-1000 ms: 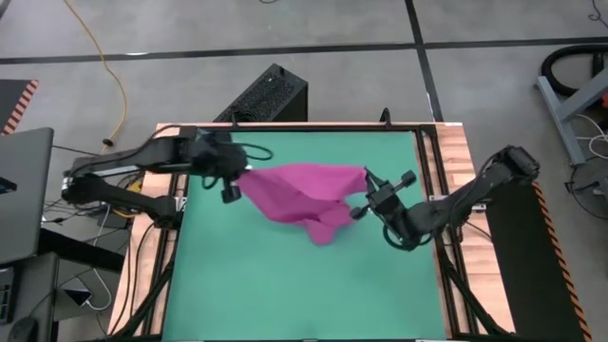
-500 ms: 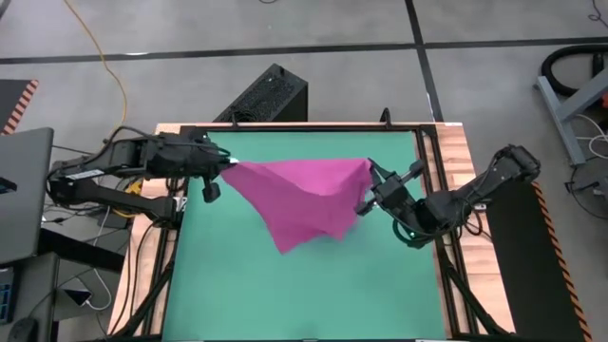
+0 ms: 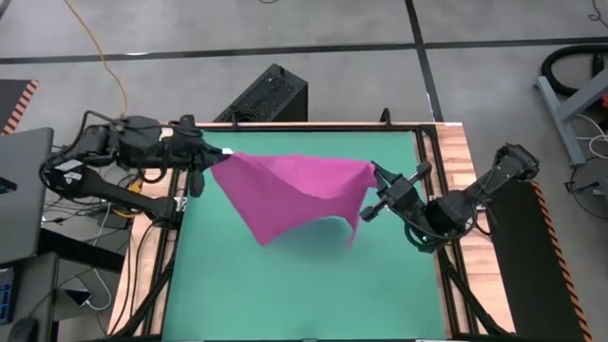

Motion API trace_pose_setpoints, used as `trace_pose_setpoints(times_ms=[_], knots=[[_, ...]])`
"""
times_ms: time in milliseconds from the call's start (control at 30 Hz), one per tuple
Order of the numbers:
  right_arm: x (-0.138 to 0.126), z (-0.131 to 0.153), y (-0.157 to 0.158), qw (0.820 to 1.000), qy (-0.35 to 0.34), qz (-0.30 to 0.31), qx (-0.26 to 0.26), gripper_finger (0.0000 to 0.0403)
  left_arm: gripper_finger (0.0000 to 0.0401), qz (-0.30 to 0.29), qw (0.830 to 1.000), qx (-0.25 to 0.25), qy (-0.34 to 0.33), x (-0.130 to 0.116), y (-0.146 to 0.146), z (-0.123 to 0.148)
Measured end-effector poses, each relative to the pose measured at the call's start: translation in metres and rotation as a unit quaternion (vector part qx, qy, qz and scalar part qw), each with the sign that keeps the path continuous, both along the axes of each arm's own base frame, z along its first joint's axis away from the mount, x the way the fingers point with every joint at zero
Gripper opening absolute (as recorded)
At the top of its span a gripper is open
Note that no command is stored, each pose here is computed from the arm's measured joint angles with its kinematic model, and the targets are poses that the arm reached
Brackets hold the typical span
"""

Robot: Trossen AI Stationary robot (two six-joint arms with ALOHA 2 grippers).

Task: Roll towel
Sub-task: Fold the violet towel

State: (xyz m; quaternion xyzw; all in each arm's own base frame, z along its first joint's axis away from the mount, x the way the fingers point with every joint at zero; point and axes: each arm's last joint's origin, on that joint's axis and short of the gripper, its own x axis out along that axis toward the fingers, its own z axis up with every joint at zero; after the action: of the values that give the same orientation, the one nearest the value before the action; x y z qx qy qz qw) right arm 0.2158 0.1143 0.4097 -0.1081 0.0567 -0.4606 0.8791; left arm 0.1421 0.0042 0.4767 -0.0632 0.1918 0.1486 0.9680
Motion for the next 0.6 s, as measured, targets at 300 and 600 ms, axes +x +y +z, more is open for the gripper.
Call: trace_pose_setpoints(times_ms=[300, 600], knots=[[-0.007, -0.007, 0.029, 0.998, -0.020, 0.056, 0.015, 0.0011, 0.0000, -0.017, 0.997, -0.068, 0.044, 0.013, -0.014, 0.022], [-0.026, -0.001, 0.053, 0.992, -0.045, 0.115, 0.040, 0.0011, 0.0000, -0.079, 0.988, -0.112, 0.067, 0.030, -0.049, 0.035]])
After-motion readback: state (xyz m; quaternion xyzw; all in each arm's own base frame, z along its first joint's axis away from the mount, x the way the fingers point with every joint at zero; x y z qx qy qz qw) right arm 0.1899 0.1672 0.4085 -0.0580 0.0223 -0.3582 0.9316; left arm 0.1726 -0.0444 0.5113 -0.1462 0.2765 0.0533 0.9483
